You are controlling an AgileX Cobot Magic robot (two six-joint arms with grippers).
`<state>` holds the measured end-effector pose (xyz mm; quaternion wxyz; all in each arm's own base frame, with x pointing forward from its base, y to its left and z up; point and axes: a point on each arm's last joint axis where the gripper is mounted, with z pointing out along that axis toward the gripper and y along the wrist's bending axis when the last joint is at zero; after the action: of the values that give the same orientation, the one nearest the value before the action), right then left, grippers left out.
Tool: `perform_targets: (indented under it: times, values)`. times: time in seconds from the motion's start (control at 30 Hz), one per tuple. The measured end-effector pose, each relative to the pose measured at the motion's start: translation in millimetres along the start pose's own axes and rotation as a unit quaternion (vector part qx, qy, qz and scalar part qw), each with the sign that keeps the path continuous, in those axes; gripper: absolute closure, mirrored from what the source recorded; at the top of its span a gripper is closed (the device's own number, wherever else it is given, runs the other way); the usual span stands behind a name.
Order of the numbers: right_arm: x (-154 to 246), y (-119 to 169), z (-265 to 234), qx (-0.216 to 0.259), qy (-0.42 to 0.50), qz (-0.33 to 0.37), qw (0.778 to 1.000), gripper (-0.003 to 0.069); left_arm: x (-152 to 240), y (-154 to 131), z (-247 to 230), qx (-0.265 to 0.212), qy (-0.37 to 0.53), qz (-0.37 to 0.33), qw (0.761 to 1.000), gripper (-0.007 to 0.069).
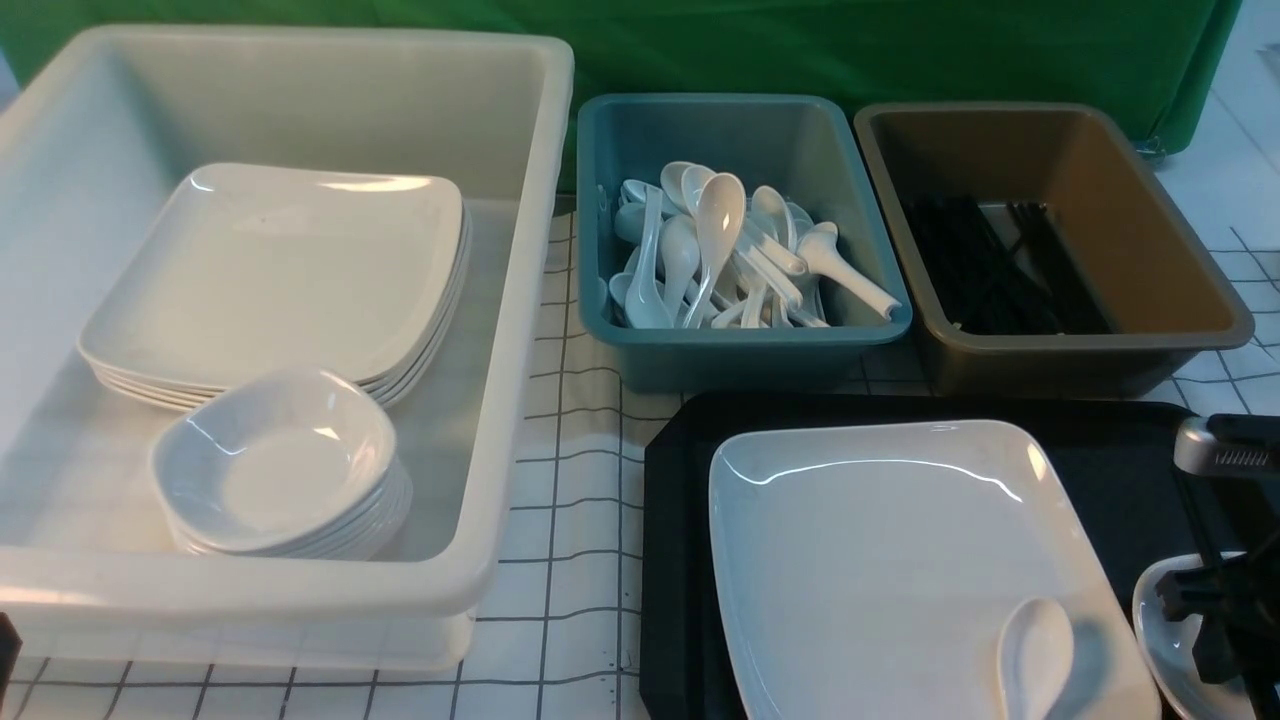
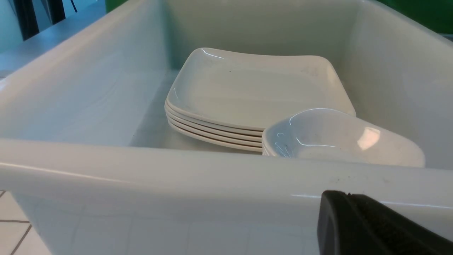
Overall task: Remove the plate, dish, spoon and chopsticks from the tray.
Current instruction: Use the right arm to grab a pair of chopsticks from the plate
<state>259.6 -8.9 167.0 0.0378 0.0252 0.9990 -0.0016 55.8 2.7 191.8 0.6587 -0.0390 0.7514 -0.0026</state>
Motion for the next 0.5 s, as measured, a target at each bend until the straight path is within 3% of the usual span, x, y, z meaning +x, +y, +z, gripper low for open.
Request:
perform_targets:
  times: [0.07,0.13,0.33,0.5]
  values:
    - [0,0,0,0.0,0.0,0.0,1.0,0.0474,0,0,0,0.0,0.0,0.0,1.0,0.0603]
    - [-1,0,-3,0.0,0.004,0.0,1.0,0.0503,0,0,0,0.0,0.0,0.0,1.0,0.0603]
    - [-5,0,-42,0.0,0.01,-0.002,1.0,0.0496,0,0,0,0.0,0.0,0.0,1.0,0.0603]
    - [-6,2,-94,-0.013,-0.047,0.003,0.999,0.0496,0,0,0,0.0,0.0,0.001,1.0,0.0603]
